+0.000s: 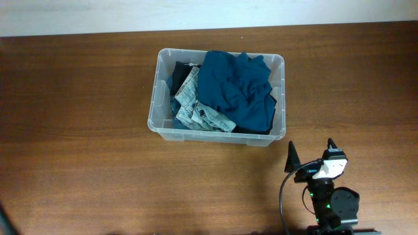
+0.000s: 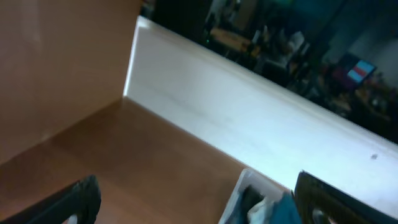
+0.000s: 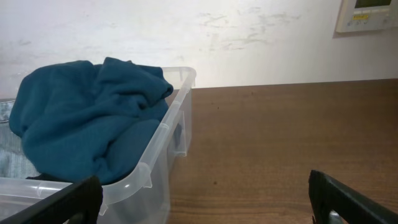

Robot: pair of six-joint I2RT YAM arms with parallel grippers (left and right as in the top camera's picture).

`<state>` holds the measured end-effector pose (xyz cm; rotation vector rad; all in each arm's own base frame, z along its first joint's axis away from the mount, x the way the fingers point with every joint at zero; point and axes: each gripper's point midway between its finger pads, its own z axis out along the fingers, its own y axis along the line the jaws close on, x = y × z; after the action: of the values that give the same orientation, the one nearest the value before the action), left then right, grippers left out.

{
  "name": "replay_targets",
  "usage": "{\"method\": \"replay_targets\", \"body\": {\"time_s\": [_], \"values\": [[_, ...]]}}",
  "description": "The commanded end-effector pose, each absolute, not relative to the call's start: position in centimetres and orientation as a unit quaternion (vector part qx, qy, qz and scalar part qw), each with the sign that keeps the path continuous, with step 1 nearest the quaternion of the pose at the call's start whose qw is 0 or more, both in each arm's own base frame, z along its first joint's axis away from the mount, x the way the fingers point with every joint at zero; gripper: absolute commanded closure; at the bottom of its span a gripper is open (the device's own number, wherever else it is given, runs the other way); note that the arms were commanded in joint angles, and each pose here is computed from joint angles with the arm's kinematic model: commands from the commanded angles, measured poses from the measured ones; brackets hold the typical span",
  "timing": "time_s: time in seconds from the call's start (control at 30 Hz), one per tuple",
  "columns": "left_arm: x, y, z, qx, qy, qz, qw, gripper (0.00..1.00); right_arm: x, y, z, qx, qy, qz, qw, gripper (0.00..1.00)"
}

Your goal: Pack container

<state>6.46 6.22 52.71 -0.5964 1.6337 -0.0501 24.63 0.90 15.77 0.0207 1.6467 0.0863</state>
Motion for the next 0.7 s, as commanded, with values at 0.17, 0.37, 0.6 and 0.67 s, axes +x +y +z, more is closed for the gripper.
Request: {"method": "replay_targets", "body": {"time_s": [0.17,0.37,0.6,0.67], "values": [[4.9,5.7,50.2,-0.236,0.748,-0.017,0.62,0.01,24.6,0.6,15.6,0.013,0.734,0.032,0.679,0.01],[5.0,5.6,48.6,-0.233,0.762,-0.013,0.604,0.01,24.6,0.6,15.6,0.013,0.734,0.032,0.679,0.01],[4.9,5.5,43.2,-0.228,0.8,0.004,0.555,0.0,24.6,0.6,15.6,0.013,0.734,0.032,0.679,0.01],[5.0,5.5,41.0,-0.226,0.815,0.012,0.534,0.01,24.6,0.6,15.6,0.013,0.734,0.032,0.679,0.01]]}}
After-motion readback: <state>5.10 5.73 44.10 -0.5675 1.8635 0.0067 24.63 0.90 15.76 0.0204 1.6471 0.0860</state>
